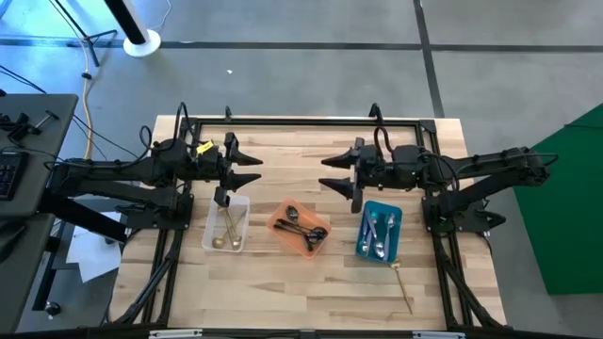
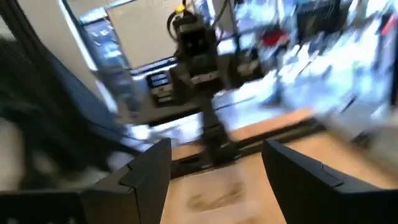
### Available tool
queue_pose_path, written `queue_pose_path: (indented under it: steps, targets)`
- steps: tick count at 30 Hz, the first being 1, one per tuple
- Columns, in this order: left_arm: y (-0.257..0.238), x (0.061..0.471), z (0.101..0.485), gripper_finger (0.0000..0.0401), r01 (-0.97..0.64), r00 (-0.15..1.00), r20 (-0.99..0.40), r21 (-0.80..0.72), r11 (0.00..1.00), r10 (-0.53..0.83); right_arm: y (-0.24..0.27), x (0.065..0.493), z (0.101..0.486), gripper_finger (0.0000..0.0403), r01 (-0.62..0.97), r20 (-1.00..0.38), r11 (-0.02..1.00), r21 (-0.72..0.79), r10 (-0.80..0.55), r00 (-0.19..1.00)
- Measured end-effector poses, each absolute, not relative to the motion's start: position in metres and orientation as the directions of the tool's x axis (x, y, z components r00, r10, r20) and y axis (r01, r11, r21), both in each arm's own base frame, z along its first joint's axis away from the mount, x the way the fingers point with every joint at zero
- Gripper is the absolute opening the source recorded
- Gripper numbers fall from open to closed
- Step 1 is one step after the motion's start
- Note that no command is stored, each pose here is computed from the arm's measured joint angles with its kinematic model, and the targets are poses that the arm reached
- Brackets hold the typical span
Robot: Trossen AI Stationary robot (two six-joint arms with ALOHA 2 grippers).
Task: Sort silverware by color (type)
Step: Put the gold spoon into the transparent bin
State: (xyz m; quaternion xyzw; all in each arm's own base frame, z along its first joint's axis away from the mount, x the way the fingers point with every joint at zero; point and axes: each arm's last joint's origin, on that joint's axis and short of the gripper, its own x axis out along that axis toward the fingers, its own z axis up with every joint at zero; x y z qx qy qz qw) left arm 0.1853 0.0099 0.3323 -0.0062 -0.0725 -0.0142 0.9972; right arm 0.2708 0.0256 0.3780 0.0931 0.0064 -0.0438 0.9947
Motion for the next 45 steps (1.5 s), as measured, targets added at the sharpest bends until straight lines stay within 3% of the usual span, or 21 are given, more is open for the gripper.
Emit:
queue_pose_path:
  steps: [3,7,12,17,23,28,32,41,45]
  targets:
    - [0.01,0.185,0.332,0.0156,0.031,0.989,0.145,-0.022,0.999,-0.027,0.028,0.271,0.374,0.0236,0.029,-0.059,0.928,0.371,-0.008,0.998]
    - [0.01,0.185,0.332,0.0156,0.035,0.989,0.144,-0.071,0.997,-0.024,0.049,0.264,0.358,0.0236,-0.064,-0.228,0.765,0.641,0.269,0.936]
    - [0.01,0.185,0.332,0.0156,0.043,0.99,0.138,-0.14,0.989,-0.024,0.098,0.241,0.326,0.0236,0.241,-0.539,0.6,0.763,0.385,0.749]
    - [0.01,0.185,0.332,0.0156,0.044,0.99,0.139,-0.14,0.989,-0.024,0.157,0.212,0.299,0.0236,0.545,-0.711,0.459,0.701,0.395,0.582]
    - [0.01,0.185,0.332,0.0156,0.043,0.99,0.139,-0.14,0.989,-0.024,0.216,0.188,0.26,0.0236,0.778,-0.823,0.335,0.532,0.418,0.383]
    - [0.01,0.185,0.332,0.0156,0.043,0.99,0.138,-0.14,0.989,-0.023,0.233,0.175,0.22,0.0236,0.934,-0.941,0.29,0.208,0.319,0.11]
    - [0.01,0.185,0.332,0.0156,0.042,0.99,0.138,-0.14,0.989,-0.022,0.224,0.172,0.198,0.0236,0.962,-0.97,0.273,-0.013,0.228,-0.078]
    - [0.01,0.185,0.332,0.0156,0.032,0.99,0.139,-0.142,0.989,-0.012,0.201,0.175,0.157,0.0236,0.946,-0.965,0.322,0.037,0.256,-0.049]
    - [0.01,0.185,0.332,0.0156,0.033,0.99,0.139,-0.141,0.989,-0.013,0.197,0.172,0.153,0.0236,0.932,-0.98,0.361,0.042,0.198,-0.033]
